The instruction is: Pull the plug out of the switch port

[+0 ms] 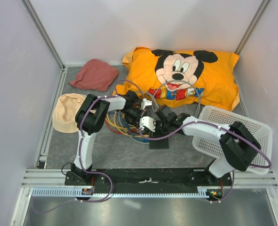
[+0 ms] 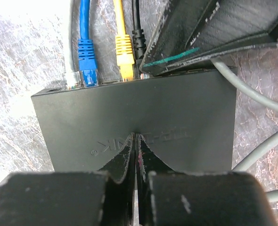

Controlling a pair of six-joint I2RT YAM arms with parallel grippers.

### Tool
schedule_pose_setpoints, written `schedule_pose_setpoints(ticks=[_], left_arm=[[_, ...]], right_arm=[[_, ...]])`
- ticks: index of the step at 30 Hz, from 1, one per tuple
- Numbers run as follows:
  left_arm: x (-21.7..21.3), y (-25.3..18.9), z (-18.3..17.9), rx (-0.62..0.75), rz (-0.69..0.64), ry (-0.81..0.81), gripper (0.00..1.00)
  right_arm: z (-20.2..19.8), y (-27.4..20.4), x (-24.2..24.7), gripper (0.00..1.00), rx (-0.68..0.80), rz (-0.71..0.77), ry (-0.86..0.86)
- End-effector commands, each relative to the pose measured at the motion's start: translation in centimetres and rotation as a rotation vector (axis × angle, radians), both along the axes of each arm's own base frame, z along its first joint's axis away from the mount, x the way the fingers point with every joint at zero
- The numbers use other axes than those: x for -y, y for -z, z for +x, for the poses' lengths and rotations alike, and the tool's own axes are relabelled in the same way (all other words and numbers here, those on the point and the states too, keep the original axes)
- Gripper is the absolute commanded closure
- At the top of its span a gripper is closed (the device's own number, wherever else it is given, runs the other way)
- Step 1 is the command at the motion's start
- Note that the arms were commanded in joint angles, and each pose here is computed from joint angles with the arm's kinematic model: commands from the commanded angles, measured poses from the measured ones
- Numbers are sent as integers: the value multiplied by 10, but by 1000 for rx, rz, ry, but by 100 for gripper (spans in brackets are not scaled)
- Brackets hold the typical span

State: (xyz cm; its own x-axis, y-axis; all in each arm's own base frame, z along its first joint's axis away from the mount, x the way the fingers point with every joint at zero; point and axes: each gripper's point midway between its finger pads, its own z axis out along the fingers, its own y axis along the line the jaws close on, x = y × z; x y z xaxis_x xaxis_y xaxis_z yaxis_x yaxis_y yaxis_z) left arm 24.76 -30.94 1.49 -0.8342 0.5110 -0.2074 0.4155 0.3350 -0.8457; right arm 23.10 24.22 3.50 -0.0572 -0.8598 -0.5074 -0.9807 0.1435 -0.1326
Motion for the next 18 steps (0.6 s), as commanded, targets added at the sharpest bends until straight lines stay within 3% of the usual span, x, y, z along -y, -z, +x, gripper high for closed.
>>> schedule_pose_setpoints(ticks=[1, 6, 14, 18], left_arm=[[-32, 75, 11, 140, 379, -38, 98], [-43, 82, 17, 153, 485, -49, 98], [-55, 87, 10, 136, 536, -23, 98], [-68, 77, -3, 27, 585, 6, 99]], right_arm=[[-22, 47, 39, 98, -93, -220, -5], [-21, 48, 37, 98, -102, -225, -5], [-23, 49, 40, 100, -110, -240, -13], [-24, 49, 40, 100, -115, -245, -19]])
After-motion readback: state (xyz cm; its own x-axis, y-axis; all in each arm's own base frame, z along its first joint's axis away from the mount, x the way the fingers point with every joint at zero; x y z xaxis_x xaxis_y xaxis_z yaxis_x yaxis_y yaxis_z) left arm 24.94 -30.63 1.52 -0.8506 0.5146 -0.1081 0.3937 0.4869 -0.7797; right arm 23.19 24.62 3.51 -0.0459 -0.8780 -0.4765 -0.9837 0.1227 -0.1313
